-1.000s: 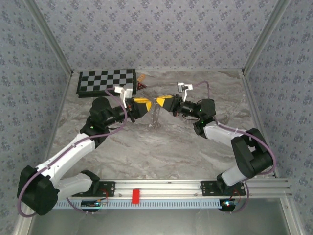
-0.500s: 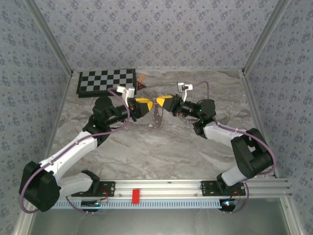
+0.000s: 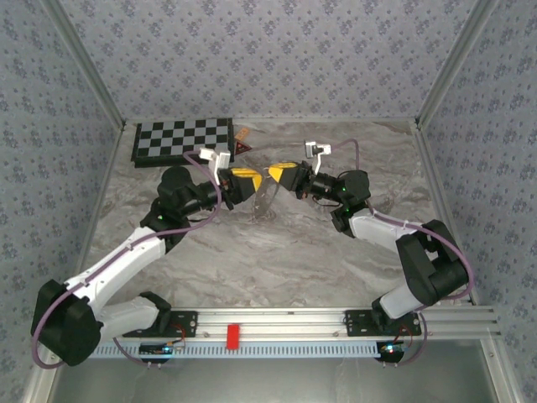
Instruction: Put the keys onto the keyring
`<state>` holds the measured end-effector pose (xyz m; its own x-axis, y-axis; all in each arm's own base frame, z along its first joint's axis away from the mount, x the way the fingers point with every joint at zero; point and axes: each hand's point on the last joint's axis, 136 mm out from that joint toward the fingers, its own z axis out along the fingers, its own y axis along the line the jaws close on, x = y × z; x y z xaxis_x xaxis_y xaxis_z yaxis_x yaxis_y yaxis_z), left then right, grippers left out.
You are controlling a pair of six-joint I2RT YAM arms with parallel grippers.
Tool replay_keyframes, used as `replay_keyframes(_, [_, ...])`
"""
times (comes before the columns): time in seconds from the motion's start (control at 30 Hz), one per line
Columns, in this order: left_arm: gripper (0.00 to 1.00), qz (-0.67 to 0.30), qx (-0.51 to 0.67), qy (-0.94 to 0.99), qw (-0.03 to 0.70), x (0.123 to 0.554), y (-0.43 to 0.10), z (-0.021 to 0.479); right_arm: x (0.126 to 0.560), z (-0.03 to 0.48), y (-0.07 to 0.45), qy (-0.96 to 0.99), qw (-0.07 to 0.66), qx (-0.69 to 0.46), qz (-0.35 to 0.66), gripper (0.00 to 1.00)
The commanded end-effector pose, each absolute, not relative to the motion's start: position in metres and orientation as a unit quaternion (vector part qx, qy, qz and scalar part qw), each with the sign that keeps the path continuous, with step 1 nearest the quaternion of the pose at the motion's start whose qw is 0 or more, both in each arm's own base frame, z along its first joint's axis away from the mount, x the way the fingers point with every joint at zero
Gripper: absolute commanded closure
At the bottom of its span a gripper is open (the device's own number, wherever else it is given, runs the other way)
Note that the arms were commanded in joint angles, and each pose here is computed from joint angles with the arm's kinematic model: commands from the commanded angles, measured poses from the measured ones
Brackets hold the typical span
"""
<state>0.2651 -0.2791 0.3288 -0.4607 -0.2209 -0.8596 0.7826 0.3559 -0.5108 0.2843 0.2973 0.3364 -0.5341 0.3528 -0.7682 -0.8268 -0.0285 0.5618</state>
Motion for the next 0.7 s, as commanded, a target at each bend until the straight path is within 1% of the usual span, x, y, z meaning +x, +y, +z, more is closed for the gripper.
replay_keyframes(0.0, [0.69, -0.543, 0.228, 0.642, 0.491, 0.2601, -0.2845, 0.3539, 0.2787, 0.3493, 0.2969, 0.526, 0.453, -0.23, 0.682, 1.0])
replay_keyframes(0.27, [0.71, -0.549, 0.234, 0.635, 0.49, 0.2624, -0.2923, 0.357, 0.2764, 0.3497, 0.2989, 0.525, 0.451, -0.235, 0.683, 1.0])
replay_keyframes(0.43, [0.79, -0.548, 0.233, 0.634, 0.493, 0.2635, -0.2924, 0.3593, 0.276, 0.3484, 0.2997, 0.526, 0.449, -0.237, 0.682, 1.0])
replay_keyframes(0.6, [1.0, -0.549, 0.234, 0.632, 0.494, 0.2642, -0.2933, 0.3611, 0.2758, 0.3454, 0.301, 0.528, 0.445, -0.239, 0.682, 1.0])
replay_keyframes(0.67, [1.0, -0.55, 0.238, 0.632, 0.492, 0.2634, -0.2945, 0.3606, 0.2755, 0.3448, 0.3012, 0.529, 0.444, -0.239, 0.682, 1.0])
